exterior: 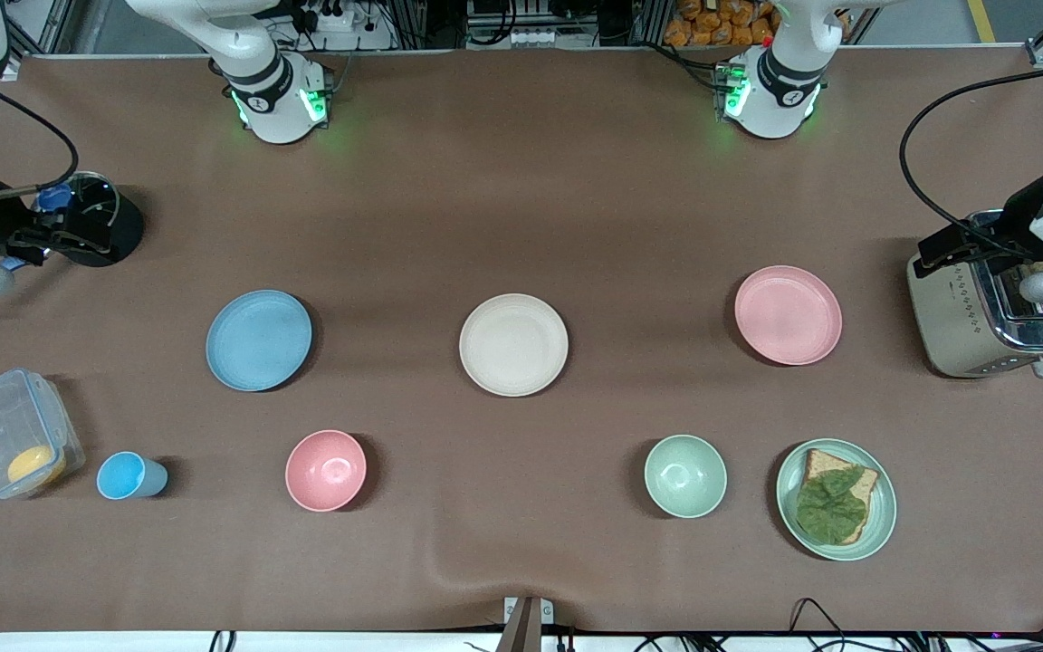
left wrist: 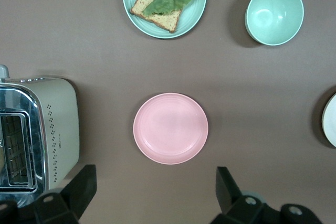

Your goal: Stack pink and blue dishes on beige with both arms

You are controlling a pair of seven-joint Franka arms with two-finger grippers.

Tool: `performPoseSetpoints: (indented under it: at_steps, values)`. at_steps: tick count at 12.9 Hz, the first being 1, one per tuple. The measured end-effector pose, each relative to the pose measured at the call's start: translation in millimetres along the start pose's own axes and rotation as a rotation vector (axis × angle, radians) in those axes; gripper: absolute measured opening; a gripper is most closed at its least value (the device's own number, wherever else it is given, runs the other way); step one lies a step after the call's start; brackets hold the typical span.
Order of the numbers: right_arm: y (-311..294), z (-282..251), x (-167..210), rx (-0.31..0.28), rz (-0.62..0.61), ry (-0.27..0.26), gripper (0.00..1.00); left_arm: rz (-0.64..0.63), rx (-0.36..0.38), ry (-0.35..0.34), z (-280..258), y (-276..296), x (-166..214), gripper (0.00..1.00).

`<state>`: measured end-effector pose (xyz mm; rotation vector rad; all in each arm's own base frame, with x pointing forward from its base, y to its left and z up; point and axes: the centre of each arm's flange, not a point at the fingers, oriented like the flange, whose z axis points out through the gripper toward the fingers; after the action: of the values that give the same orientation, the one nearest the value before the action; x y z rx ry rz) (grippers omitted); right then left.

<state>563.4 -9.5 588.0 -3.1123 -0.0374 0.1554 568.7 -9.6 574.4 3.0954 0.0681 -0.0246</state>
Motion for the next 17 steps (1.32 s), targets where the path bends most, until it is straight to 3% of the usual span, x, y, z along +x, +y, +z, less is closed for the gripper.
performPoseSetpoints:
  at_steps: [17]
  values:
    - [0.2, 0.0, 0.0, 0.000, 0.000, 0.000, 1.00, 0.001, 0.001, -0.014, 1.2, 0.5, -1.5, 1.00]
